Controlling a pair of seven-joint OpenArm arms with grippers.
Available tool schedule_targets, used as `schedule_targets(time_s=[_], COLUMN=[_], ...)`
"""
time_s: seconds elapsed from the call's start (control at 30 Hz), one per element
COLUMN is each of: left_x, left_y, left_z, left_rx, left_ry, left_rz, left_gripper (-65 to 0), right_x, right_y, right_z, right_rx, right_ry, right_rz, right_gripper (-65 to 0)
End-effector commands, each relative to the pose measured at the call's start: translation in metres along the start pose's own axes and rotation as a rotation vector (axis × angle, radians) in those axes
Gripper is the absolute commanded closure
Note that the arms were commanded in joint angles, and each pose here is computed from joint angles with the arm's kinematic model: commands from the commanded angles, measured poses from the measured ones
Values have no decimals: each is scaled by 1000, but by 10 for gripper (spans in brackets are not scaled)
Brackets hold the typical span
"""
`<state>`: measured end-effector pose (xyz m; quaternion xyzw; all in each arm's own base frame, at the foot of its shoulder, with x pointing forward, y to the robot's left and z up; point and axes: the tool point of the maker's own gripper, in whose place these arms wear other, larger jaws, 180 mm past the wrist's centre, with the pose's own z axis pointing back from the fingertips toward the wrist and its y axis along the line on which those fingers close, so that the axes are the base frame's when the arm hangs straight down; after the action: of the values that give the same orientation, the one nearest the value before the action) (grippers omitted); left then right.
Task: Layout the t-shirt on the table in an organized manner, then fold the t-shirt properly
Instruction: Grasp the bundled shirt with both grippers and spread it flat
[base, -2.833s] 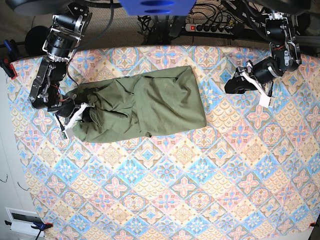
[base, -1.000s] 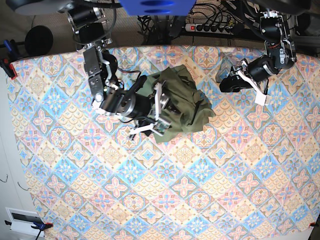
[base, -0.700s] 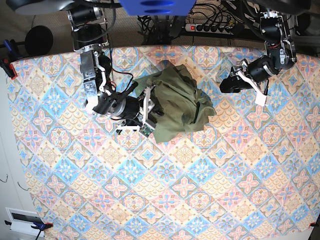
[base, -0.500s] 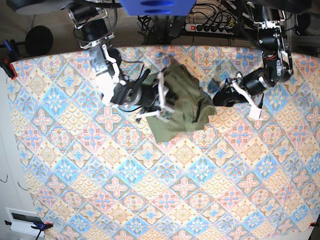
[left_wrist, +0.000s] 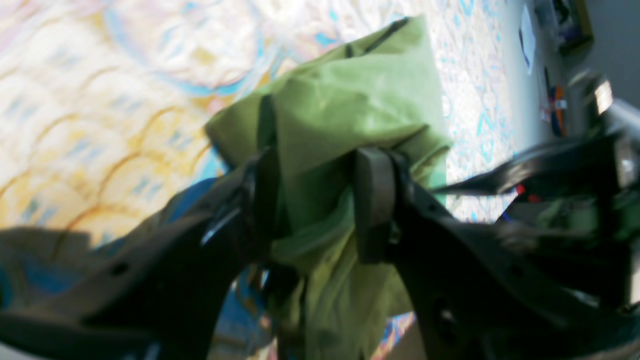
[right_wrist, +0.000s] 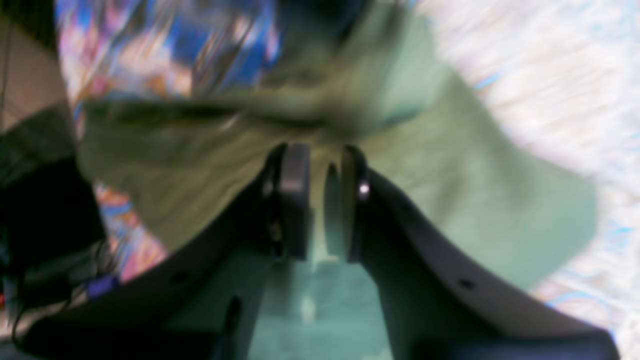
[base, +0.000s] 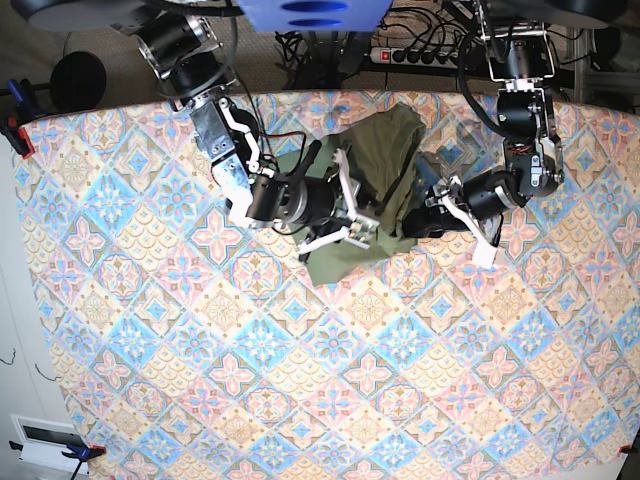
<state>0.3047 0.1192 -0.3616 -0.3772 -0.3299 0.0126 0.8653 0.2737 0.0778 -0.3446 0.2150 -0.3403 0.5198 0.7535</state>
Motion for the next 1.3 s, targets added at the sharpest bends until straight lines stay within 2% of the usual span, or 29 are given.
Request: schedule_targets(time_s=[0.0, 0.23, 0.37, 0.43, 0.67, 0.87, 1.03, 1.2, 1.27], left_x=[18, 45, 58, 63, 39, 7, -3, 8, 15], left_y=[-2, 14, 23, 18, -29, -47, -38, -10, -11], left_z=[2, -15, -7, -1, 26, 40, 40, 26, 21], left_rx=[-5, 44, 81, 59, -55, -62, -37, 35, 26], left_ry=[-41, -50, -78, -105, -81, -35, -14, 1, -11], left_rz=[-27, -32, -39, -32, -103, -137, -121, -104, -96], left_gripper=[-240, -240, -240, -239, -240, -240, -240, -240, -240], right_x=[3, -10, -10, -11, -18, -17, 4, 5, 3], right_y=[-13, -38, -38, -38, -49, -81, -106, -117, -120], right_z=[6, 15, 15, 15, 19, 32, 39, 36, 34], right_rx=[-43, -105, -105, -108, -133, -198, -236, -237, -234], right_ry=[-9, 4, 4, 6, 11, -4, -28, -13, -5], right_rz=[1, -61, -61, -61, -96, -132, -91, -96, -103], right_gripper=[-107, -107, -107, -107, -108, -108, -107, -107, -107])
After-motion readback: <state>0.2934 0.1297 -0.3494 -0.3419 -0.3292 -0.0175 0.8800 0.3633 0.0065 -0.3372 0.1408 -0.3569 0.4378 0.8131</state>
